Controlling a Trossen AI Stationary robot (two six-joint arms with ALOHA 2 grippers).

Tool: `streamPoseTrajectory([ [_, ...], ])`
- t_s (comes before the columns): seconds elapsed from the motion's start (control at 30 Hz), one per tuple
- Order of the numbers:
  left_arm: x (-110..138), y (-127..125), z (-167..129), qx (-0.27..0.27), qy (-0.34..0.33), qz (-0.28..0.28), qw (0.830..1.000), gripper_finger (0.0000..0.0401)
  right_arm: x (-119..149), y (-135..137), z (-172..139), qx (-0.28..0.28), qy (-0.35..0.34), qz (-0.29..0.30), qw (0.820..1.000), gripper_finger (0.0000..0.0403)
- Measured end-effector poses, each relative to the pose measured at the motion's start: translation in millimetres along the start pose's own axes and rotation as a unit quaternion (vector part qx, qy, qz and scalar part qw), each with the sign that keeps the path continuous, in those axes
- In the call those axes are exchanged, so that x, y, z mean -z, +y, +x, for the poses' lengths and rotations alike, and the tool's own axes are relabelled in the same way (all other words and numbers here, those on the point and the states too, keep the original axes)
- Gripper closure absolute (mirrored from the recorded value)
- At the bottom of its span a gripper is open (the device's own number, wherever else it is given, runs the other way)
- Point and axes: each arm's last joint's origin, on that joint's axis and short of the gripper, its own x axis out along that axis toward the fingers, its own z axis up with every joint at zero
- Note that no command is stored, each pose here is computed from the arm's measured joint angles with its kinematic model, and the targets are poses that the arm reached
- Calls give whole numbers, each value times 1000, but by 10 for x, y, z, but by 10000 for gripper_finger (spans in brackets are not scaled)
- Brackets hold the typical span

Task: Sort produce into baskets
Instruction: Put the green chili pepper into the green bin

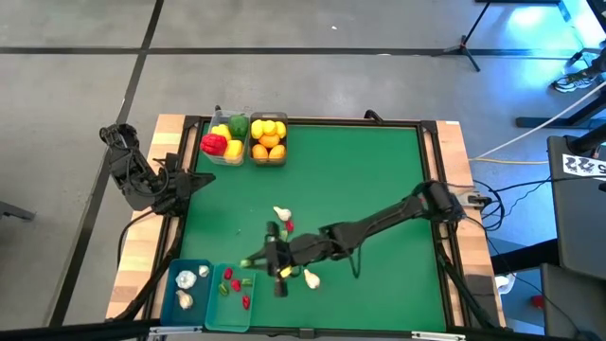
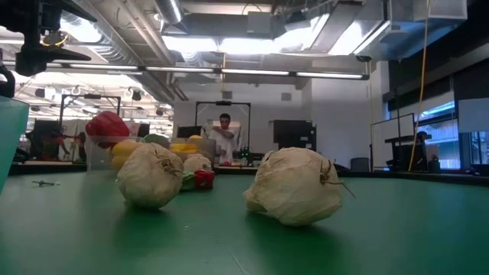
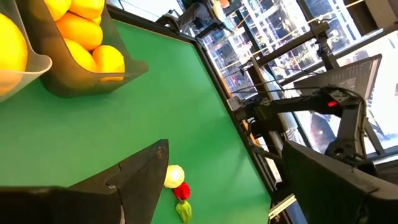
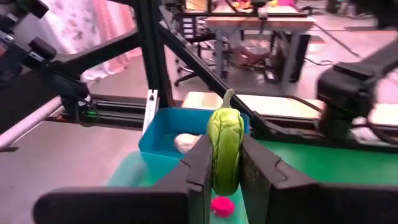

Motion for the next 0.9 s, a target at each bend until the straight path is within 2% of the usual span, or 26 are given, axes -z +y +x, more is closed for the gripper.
streamPoseTrajectory([
  [0.23, 0, 0, 0, 0, 0, 0, 1000, 95, 100, 80, 406, -73, -10, 4, 997, 347],
  [0.63, 0, 0, 0, 0, 0, 0, 1000, 95, 599, 89, 644, -92, 51, 31, 994, 340],
  [0.73, 0, 0, 0, 0, 0, 0, 1000, 95, 678, 85, 661, -99, 70, 40, 992, 312],
  [0.9, 0, 0, 0, 0, 0, 1, 1000, 95, 743, 45, 657, -84, 104, 39, 990, 230],
])
